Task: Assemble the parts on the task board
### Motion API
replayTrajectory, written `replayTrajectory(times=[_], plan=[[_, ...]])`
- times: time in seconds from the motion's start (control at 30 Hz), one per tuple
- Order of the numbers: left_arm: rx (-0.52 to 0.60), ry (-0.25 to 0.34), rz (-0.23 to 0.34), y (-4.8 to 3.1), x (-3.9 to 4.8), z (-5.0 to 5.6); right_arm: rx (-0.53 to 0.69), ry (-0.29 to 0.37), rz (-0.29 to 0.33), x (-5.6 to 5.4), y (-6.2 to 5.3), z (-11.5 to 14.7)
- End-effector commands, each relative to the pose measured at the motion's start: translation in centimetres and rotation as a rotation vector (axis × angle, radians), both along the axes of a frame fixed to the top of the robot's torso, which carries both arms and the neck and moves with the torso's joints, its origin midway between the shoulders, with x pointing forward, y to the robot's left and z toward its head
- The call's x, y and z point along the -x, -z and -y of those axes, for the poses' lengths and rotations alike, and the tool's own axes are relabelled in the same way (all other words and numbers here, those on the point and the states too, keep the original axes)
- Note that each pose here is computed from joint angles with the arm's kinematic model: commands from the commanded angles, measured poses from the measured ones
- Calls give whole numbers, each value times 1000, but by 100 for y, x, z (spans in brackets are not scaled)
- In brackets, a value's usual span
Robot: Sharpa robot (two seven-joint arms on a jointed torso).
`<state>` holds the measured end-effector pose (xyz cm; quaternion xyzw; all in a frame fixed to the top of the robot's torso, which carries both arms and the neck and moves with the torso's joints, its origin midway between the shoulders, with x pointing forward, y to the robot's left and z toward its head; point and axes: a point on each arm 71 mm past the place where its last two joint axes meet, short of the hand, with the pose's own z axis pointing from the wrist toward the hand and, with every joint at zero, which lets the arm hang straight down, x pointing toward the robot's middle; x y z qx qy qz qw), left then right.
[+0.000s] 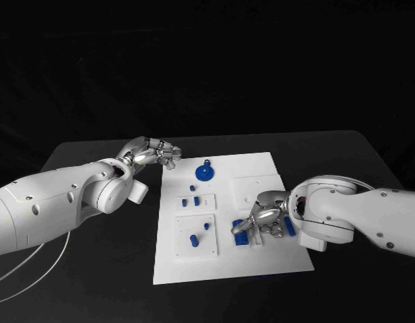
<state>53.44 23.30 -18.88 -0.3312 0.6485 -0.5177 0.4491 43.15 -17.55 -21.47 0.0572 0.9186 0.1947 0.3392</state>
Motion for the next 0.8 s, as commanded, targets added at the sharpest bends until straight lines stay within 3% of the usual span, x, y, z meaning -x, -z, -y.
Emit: replayTrajectory(times=[0.03, 0.47, 0.7, 0.8], plan=[[10, 12, -2, -6, 3, 17, -1, -27, 19, 7, 8, -15], [9, 11, -2, -5, 2, 14, -13, -59, 28, 17, -1, 36], [10, 12, -1, -5, -1, 19, -95, -9, 113, -13, -76, 189], [11, 13, 1, -7, -1, 28, -109, 21, 143, -92, -156, 333]])
